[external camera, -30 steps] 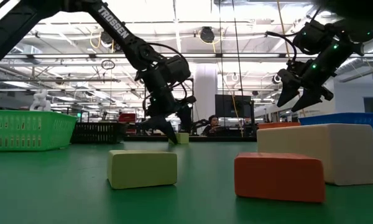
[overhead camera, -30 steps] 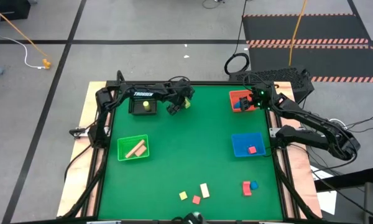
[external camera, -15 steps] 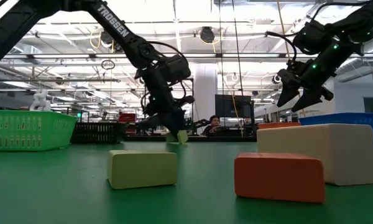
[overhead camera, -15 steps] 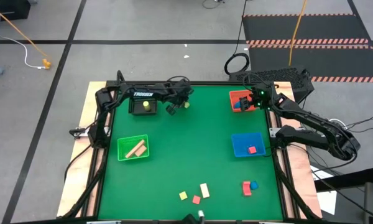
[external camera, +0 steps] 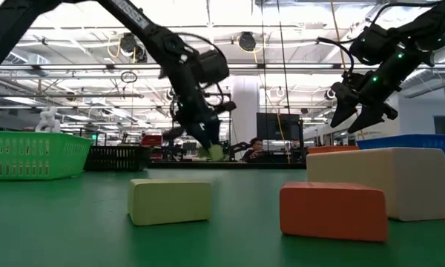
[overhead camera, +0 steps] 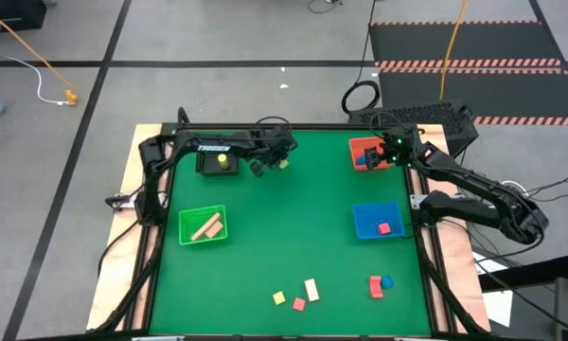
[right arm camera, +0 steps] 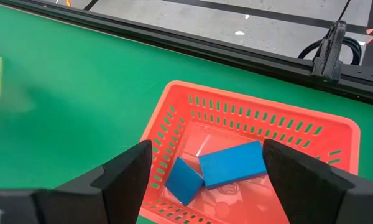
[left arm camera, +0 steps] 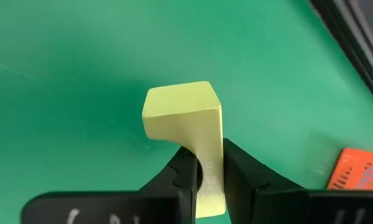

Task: Sort & place blocks by color
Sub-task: Put the yellow green block into the black bin

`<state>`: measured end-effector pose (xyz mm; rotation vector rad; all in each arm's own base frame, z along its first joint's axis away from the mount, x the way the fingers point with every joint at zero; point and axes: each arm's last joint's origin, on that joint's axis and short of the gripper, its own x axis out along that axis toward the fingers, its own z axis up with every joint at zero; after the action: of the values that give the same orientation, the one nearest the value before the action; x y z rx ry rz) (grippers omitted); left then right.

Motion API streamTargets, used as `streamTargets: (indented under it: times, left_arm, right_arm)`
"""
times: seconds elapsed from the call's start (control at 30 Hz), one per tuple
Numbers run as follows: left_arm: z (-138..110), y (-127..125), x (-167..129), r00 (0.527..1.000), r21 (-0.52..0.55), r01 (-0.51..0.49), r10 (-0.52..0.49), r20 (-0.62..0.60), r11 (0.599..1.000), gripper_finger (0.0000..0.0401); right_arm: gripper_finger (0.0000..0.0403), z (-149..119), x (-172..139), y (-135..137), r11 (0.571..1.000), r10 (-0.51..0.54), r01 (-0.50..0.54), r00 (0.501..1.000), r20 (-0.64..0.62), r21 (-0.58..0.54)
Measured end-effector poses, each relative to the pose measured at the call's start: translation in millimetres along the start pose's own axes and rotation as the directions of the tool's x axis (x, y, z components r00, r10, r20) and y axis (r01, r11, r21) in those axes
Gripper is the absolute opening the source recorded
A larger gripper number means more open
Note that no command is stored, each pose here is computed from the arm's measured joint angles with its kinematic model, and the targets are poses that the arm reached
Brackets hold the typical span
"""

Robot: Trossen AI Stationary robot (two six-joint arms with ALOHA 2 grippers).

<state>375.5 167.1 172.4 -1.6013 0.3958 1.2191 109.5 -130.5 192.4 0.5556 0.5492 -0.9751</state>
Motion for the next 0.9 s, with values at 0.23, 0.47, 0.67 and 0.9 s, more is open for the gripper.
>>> streamTargets:
  times: [0.23, 0.47, 0.67, 0.9]
  left_arm:
    - [11, 12, -65, 0.978, 0.111, -0.160, 0.142, 0.155, 0.981, 0.0045]
    - [23, 42, -118, 0.884, 0.054, -0.367, 0.330, 0.333, 0.929, 0.0055]
    - [36, 80, -118, 0.833, -0.069, -0.391, 0.384, 0.399, 0.918, 0.0055]
    - [56, 105, -108, 0.817, -0.146, -0.358, 0.386, 0.430, 0.922, 0.0059]
  right_arm:
    - [0.0297, 0, 0, 0, 1.000, 0.000, 0.000, 1.000, 0.000, 0.000]
    - [0.0297, 0, 0, 0, 1.000, 0.000, 0.000, 1.000, -0.001, 0.000]
    - [0.0297, 0, 0, 0, 1.000, 0.000, 0.000, 1.000, -0.001, 0.000]
    - [0.0297, 0, 0, 0, 1.000, 0.000, 0.000, 1.000, 0.000, 0.000]
